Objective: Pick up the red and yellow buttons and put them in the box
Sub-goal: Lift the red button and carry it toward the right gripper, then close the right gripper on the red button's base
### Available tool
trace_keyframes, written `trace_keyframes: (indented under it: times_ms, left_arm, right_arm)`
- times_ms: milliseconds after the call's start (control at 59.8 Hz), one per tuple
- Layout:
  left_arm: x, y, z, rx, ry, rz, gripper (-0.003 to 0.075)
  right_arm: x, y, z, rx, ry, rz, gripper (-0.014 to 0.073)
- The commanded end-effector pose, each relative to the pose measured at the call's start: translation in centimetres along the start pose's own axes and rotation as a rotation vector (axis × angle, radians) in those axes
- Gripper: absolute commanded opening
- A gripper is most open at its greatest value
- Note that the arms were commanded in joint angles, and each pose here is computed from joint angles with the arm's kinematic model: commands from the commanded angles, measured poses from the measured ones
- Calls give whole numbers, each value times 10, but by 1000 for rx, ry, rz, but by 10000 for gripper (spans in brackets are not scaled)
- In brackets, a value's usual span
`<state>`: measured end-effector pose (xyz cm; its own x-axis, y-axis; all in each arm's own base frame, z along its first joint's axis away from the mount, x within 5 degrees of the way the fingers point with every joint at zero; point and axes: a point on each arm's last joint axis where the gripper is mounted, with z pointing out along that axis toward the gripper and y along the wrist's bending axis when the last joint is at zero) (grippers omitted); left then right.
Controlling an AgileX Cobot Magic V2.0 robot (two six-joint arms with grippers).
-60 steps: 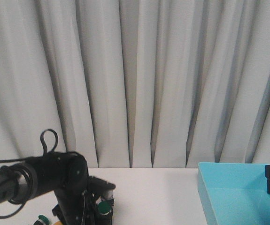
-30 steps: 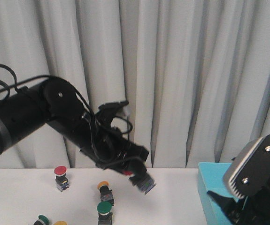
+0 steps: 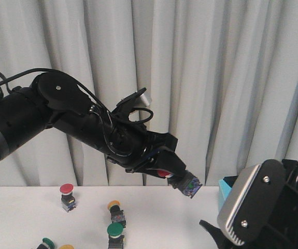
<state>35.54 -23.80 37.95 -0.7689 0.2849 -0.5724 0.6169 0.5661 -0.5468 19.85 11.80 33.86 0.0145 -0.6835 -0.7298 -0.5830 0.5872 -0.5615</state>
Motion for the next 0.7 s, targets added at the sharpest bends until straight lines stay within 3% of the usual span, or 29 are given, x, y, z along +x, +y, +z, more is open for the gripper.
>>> trace_keyframes:
  times_ms: [0,351,686]
  left_arm:
    - [-10,-36,-30,124,-120,32,-6]
    - [-4,-47,-31,247,-50,4,-6]
    - [-4,-51,-32,291,-47,-14,-4]
  right_arm:
    - [-15,-10,-3,59,-100,-42,526]
    - [-19,-10,1,75,-140,-71,526]
    - [-17,-13,4,93,-136,-104,526]
